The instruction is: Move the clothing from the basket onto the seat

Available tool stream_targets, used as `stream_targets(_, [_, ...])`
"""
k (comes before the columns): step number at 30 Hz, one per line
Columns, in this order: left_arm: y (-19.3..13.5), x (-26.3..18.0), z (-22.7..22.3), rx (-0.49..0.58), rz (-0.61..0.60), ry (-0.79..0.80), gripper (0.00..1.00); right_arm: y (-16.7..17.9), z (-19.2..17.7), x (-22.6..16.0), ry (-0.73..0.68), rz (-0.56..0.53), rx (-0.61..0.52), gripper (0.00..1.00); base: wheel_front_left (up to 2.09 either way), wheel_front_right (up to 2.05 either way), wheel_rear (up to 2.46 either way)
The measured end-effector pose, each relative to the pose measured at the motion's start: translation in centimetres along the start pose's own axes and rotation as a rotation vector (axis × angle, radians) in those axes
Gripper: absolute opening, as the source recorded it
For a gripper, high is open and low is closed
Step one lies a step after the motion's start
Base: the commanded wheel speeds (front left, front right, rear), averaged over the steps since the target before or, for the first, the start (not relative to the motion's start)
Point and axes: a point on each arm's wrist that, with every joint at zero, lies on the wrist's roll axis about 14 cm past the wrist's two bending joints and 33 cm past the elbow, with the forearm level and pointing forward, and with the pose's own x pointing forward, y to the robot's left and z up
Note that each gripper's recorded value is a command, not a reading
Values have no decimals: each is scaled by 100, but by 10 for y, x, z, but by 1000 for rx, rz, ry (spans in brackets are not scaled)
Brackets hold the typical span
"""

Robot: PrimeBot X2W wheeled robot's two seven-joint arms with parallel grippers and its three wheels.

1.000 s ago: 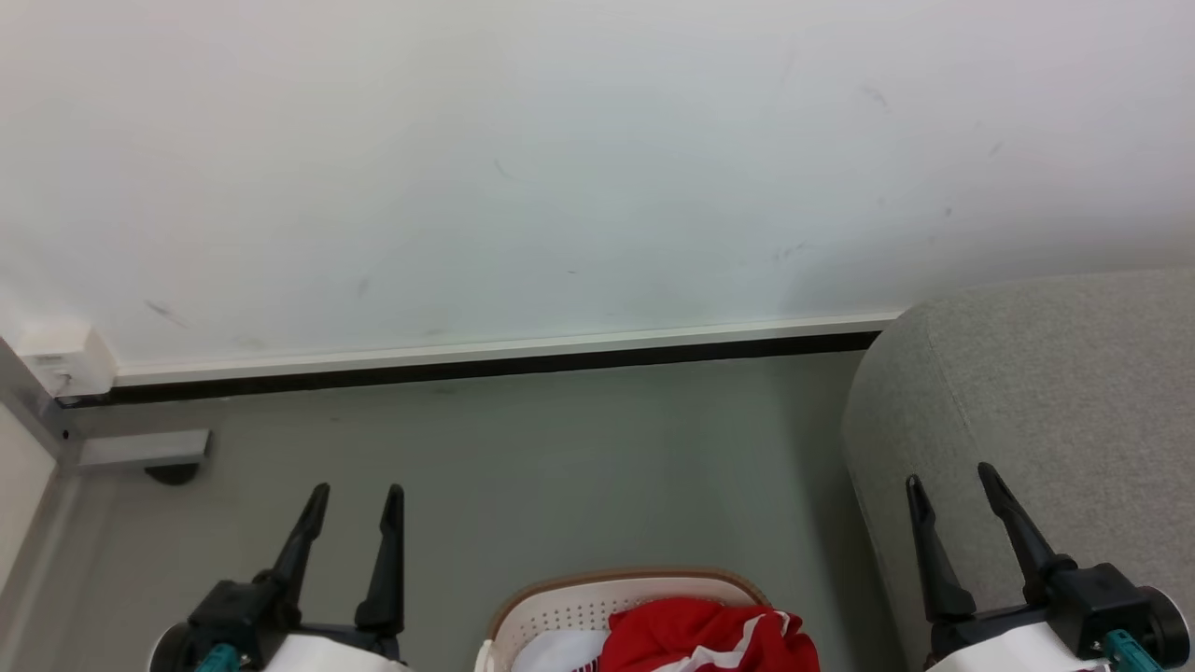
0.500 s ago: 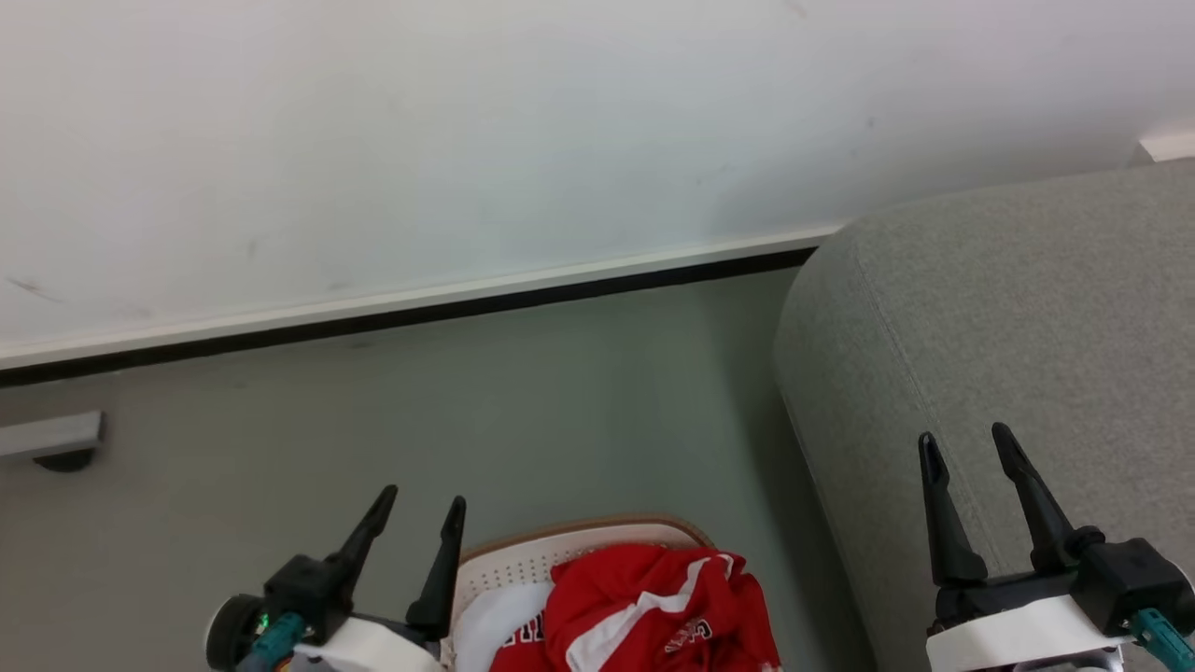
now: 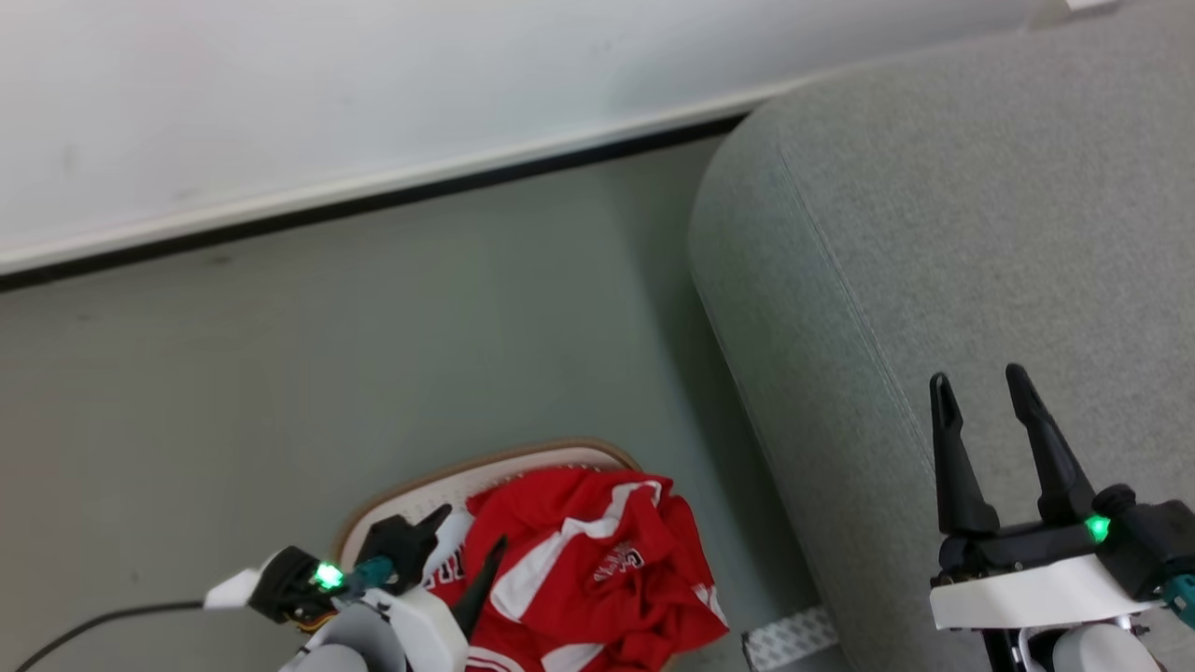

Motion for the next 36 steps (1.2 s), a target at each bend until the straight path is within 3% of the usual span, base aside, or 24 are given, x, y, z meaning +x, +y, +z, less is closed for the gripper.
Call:
stream_targets(9, [-30,22,-91,139,-226,365,100,-15,-7,12,10,-55,41,100,0,0,0])
stream_targets(19, [-31,31,-169,270,-376,624,100,-25,-24,27,51,-84,32,100,0,0,0])
stream_targets(27, [-22,41,-219,398,-466,745,100,-35,-42,33,100,-112,-3,100,0,0,0])
stream_targets(36, [-23,56,-247,531,-545,754,100,-48,-63,32,158,-149,-32,100,0,0,0])
